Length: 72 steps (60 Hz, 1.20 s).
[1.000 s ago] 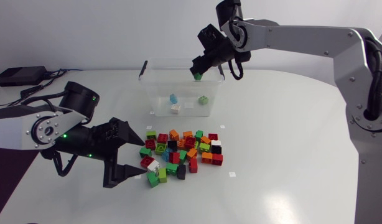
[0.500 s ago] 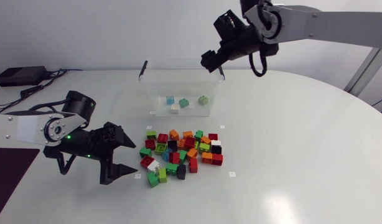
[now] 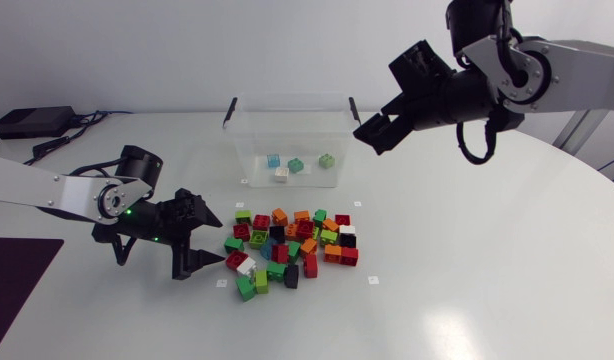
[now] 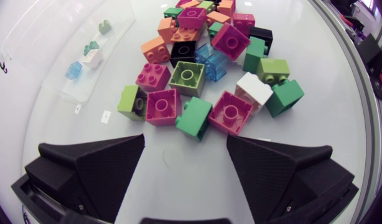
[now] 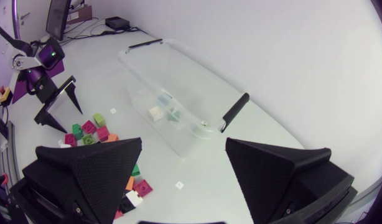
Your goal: Place the duplo bricks in the container
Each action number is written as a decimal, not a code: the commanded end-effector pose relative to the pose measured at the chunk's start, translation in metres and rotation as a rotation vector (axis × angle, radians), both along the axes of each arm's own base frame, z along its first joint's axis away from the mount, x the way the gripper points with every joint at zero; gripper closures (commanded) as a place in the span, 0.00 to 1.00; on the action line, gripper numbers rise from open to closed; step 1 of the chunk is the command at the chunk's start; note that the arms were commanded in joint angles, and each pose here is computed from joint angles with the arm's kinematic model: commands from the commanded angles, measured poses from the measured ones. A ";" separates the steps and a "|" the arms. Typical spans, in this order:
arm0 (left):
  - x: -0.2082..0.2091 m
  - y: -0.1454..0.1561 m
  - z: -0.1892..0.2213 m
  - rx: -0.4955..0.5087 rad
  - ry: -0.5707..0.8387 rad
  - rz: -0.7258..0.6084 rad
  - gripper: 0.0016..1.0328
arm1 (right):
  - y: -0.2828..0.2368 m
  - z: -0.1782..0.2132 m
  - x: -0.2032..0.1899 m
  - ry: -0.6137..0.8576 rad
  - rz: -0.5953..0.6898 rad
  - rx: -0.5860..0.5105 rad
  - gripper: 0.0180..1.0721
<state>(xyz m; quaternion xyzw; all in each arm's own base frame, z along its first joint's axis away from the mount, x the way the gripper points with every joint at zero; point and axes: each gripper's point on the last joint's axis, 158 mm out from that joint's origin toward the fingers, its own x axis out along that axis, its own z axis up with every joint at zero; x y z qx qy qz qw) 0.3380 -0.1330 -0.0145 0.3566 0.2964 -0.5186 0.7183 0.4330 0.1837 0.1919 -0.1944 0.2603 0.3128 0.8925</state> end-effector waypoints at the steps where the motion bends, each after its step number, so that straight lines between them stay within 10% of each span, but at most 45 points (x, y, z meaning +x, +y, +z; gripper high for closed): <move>1: 0.013 0.002 -0.003 0.008 -0.019 -0.006 0.12 | -0.003 -0.009 -0.013 -0.001 0.023 -0.012 0.07; 36: 0.004 -0.024 -0.016 0.000 -0.003 -0.057 0.15 | -0.011 -0.066 -0.069 0.085 0.076 -0.042 0.07; 60: -0.005 -0.025 -0.020 -0.003 0.042 -0.052 0.60 | -0.011 -0.095 -0.104 0.143 0.141 -0.052 0.07; 72: -0.031 -0.027 -0.022 -0.001 0.109 -0.104 0.63 | -0.003 -0.109 -0.113 0.170 0.188 -0.075 0.07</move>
